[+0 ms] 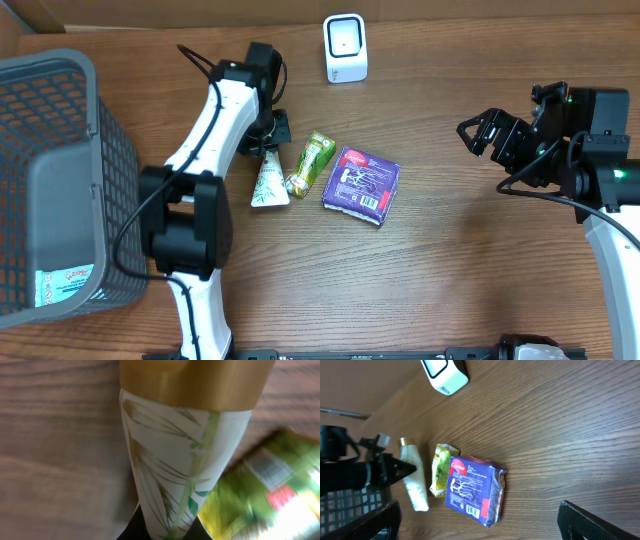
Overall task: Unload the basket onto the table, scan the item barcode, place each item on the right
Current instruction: 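Place the white tube beside the green packet and withdraw the left gripper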
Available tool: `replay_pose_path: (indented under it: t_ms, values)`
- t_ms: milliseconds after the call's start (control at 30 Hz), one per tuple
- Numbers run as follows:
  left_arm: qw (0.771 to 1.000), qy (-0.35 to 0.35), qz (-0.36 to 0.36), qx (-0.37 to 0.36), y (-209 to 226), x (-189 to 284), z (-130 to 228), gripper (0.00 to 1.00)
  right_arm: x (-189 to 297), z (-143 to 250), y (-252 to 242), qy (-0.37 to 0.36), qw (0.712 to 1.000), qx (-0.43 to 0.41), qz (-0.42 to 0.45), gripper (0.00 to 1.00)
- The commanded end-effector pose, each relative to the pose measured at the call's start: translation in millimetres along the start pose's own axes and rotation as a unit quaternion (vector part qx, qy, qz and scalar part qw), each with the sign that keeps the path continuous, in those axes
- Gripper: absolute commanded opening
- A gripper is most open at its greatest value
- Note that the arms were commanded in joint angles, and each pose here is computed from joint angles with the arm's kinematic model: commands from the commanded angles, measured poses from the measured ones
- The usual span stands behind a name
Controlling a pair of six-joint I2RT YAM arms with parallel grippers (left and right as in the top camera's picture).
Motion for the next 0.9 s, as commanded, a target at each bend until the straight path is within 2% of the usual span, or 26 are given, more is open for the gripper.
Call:
replay_pose_path:
  t_ms: [0, 200, 333, 500, 600, 667, 800, 867]
  values:
    - [1.0, 0.014, -0.005, 0.005, -6.6, -24.5, 0.6, 0.04, 6.5, -4.7, 4.8, -0.018, 1.0, 0.005, -0.001, 1.0]
    - [0.996, 0.053, 0.041, -0.052, -26.0, -37.5, 10.9, 0.04, 6.5, -3.6, 3.6, -0.015, 1.0, 0.003, 0.003, 1.0]
    - [0.99, 0.07, 0.098, -0.078, -37.1, -35.6, 16.5, 0.05, 6.5, -4.1, 3.1, -0.018, 1.0, 0.003, 0.006, 1.0]
    - [0.98, 0.072, 0.155, -0.102, -47.4, -32.9, 18.2, 0.12, 6.5, -4.2, 3.1, -0.018, 1.0, 0.003, 0.006, 1.0]
    - [0.98, 0.068, 0.149, -0.112, -43.9, -29.3, 15.8, 0.2, 6.5, -4.0, 3.0, -0.018, 1.0, 0.003, 0.006, 1.0]
    - [0.98, 0.067, 0.146, -0.119, -38.9, -23.0, 13.5, 0.38, 6.5, -4.0, 3.0, -0.018, 1.0, 0.003, 0.006, 1.0]
    - [0.984, 0.079, 0.106, -0.116, -24.6, -4.1, 11.1, 0.62, 6.5, -4.1, 3.1, -0.018, 1.0, 0.003, 0.006, 1.0]
    - [0.986, 0.078, 0.09, -0.115, -20.4, 8.7, 8.5, 0.64, 6.5, -4.1, 3.1, -0.018, 1.0, 0.003, 0.006, 1.0]
Point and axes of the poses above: each gripper's point midway between its finger pads, its own x axis back along the fingers, its own y axis along the line the jaws close on, z = x × y, the point moved 9 cm from there along x, back along the fingers, and after that the axes turned 14 degrees about -x, right-handed, at the moved point
